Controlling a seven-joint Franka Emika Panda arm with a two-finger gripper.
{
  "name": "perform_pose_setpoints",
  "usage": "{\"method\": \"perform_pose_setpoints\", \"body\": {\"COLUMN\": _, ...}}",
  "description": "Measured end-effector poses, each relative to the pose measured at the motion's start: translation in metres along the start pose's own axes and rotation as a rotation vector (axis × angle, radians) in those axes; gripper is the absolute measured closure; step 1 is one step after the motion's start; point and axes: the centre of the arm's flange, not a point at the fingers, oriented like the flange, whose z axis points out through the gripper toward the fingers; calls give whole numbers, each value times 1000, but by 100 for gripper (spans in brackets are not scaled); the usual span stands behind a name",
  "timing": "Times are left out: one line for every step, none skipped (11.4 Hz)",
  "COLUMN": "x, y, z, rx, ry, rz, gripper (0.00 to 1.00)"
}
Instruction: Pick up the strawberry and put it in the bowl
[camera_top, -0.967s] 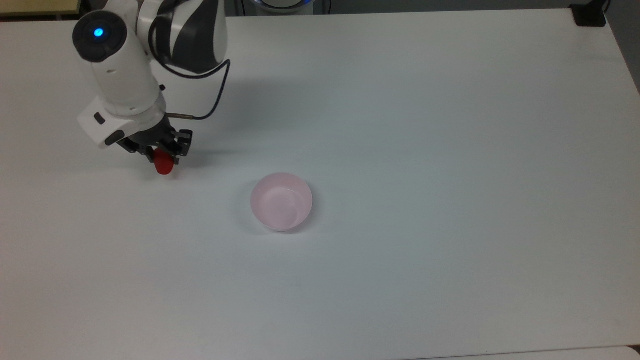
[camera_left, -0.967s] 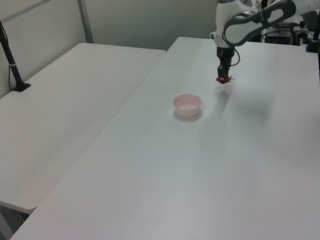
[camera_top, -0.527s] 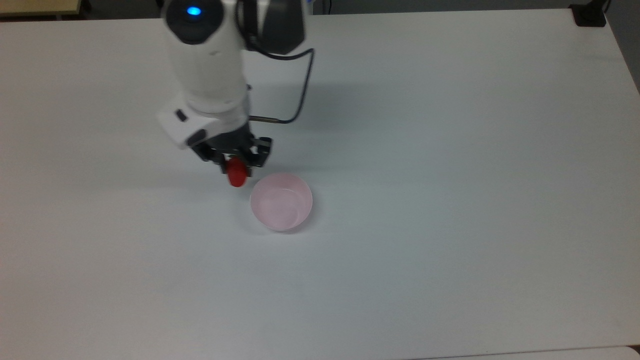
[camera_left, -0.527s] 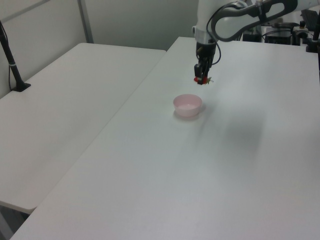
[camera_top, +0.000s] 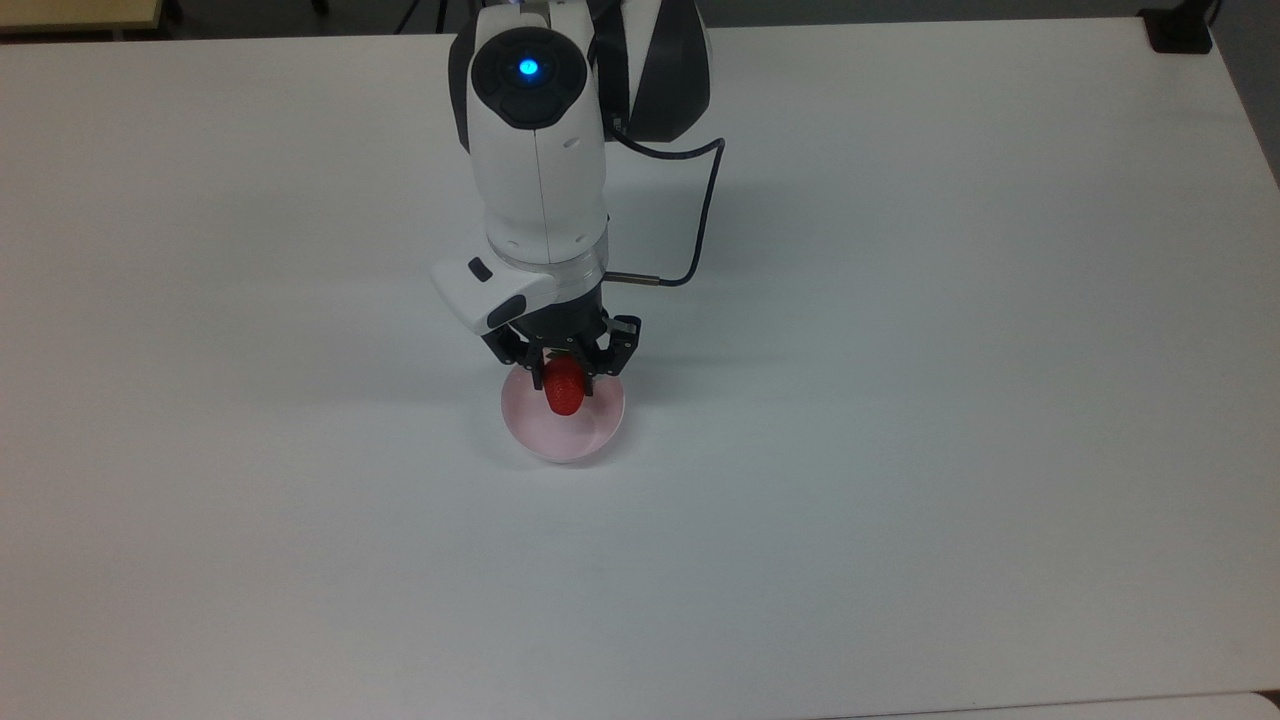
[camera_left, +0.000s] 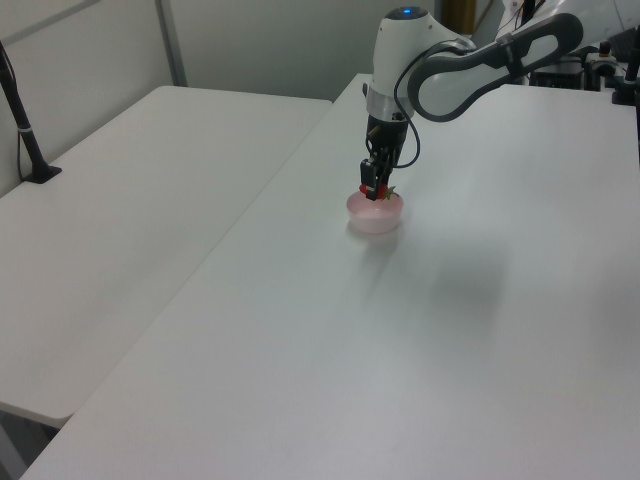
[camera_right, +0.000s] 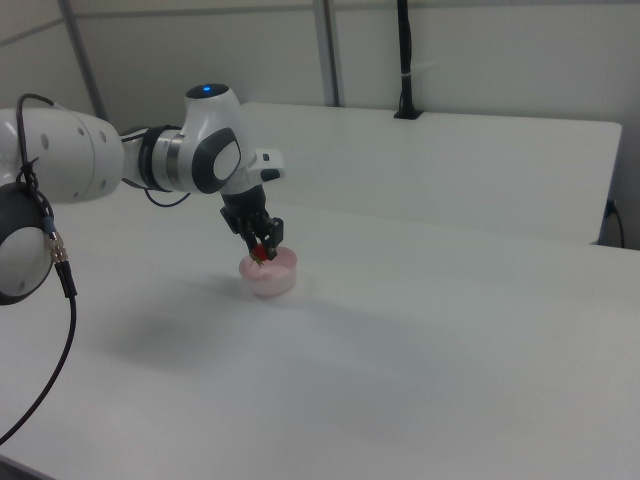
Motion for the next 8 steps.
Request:
{"method": "perform_pose_setpoints", "body": {"x": 1, "y": 2, "z": 0, "rx": -2, "ry": 1, "rz": 3, "gripper": 39}}
{"method": "perform_pose_setpoints", "body": {"x": -2, "y": 4, "z": -2, "rx": -11, "ry": -23, "rz": 4, "gripper": 26}}
{"method": "perform_pose_setpoints", "body": {"x": -6, "y": 4, "z": -10, "rx": -25, "ry": -60, "rz": 0, "gripper": 10}}
{"method": "perform_pose_setpoints", "body": {"x": -10, "y": 1, "z": -29, "rx": -39, "ry": -81, "rz": -8, "gripper": 0}}
{"method": "perform_pose_setpoints", "body": {"x": -16, "y": 0, "z": -55, "rx": -58, "ry": -99, "rz": -11, "gripper": 0}}
{"method": "perform_pose_setpoints", "body": {"x": -25, "y": -3, "z": -84, "rx": -81, "ry": -120, "rz": -16, "gripper": 0}}
{"method": "perform_pose_setpoints", "body": {"x": -37, "y": -9, "z": -115, "rx": -107, "ry": -148, "rz": -24, "gripper": 0}}
{"method": "perform_pose_setpoints", "body": {"x": -51, "y": -16, "z": -145, "rx": -127, "ry": -167, "rz": -34, "gripper": 0}}
